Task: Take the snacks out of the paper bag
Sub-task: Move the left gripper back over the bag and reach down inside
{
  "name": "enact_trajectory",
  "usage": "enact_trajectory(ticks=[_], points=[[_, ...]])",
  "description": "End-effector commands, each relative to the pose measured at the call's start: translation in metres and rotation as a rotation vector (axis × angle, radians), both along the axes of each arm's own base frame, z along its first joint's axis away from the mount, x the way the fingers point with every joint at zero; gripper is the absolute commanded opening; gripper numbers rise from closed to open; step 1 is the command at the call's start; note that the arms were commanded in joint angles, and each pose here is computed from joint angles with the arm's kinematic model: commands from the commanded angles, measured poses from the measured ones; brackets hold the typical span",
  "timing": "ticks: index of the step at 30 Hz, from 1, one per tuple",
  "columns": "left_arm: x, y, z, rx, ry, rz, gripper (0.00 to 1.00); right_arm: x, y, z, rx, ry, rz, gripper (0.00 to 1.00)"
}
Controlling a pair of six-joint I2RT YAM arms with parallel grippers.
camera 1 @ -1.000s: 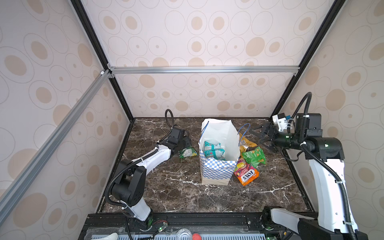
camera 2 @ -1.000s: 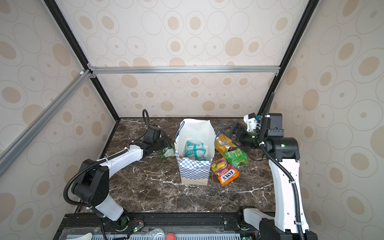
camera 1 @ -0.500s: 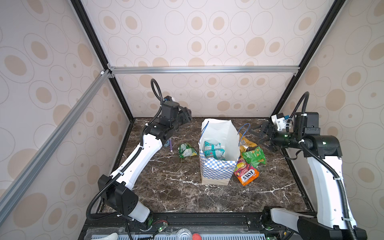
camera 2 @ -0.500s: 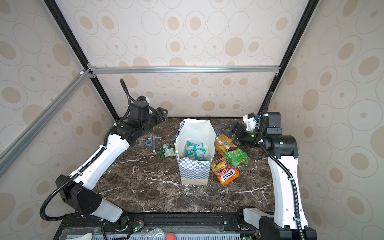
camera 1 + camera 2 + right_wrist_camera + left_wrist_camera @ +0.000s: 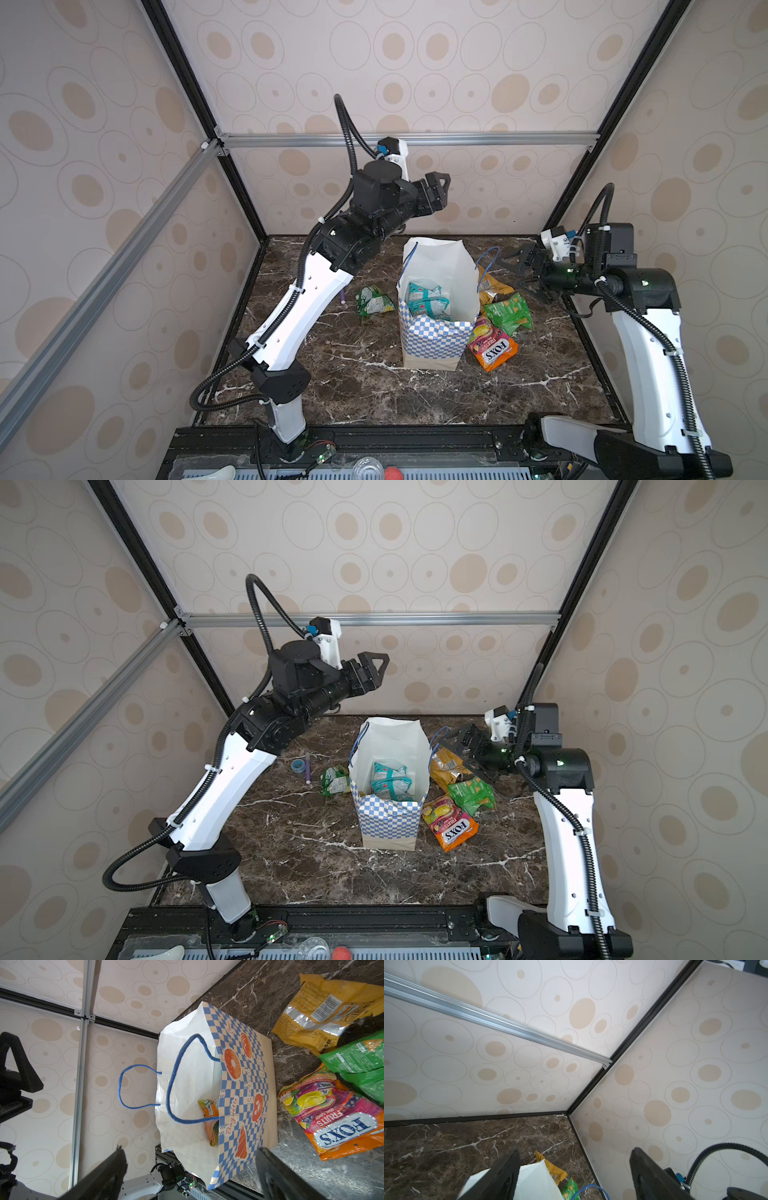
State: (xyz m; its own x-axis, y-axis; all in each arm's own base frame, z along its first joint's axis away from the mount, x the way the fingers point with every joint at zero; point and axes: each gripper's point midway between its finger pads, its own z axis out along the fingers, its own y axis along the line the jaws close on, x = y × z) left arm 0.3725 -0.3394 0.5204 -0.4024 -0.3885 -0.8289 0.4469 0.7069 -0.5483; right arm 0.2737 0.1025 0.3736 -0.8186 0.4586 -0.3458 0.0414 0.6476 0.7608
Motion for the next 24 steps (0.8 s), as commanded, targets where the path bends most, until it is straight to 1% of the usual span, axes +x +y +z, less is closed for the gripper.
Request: enact_trajectory(ticks=[1,6,8,11,13,16,21,24], points=[[-0.009,-0.016,-0.015,0.077,0.01,0.005,0.85,-0.004,0.001,0.002,-0.015,-0.005,0.012,1.0],[-0.017,-0.03,-0.051,0.157,0.09,0.043,0.86,-0.004,0.001,0.002,-0.019,-0.003,0.012,1.0],[-0.02,-0.042,-0.066,0.179,0.117,0.017,0.86,-0.004,0.001,0.001,-0.022,-0.003,0.01,1.0],[-0.023,-0.061,-0.1,0.226,0.189,-0.022,0.86,-0.003,0.001,0.001,-0.02,-0.002,0.011,1.0],[-0.02,-0.06,-0.124,0.269,0.249,0.005,0.86,-0.002,0.001,0.002,-0.021,-0.002,0.014,1.0],[-0.016,-0.052,-0.149,0.32,0.304,0.059,0.86,-0.004,0.0,0.001,-0.024,-0.001,0.009,1.0],[-0.017,-0.06,-0.192,0.36,0.405,-0.002,0.86,-0.006,0.001,0.0,-0.024,0.0,0.012,1.0],[-0.017,-0.061,-0.212,0.394,0.447,-0.008,0.86,-0.006,0.0,0.002,-0.025,-0.005,0.01,1.0]])
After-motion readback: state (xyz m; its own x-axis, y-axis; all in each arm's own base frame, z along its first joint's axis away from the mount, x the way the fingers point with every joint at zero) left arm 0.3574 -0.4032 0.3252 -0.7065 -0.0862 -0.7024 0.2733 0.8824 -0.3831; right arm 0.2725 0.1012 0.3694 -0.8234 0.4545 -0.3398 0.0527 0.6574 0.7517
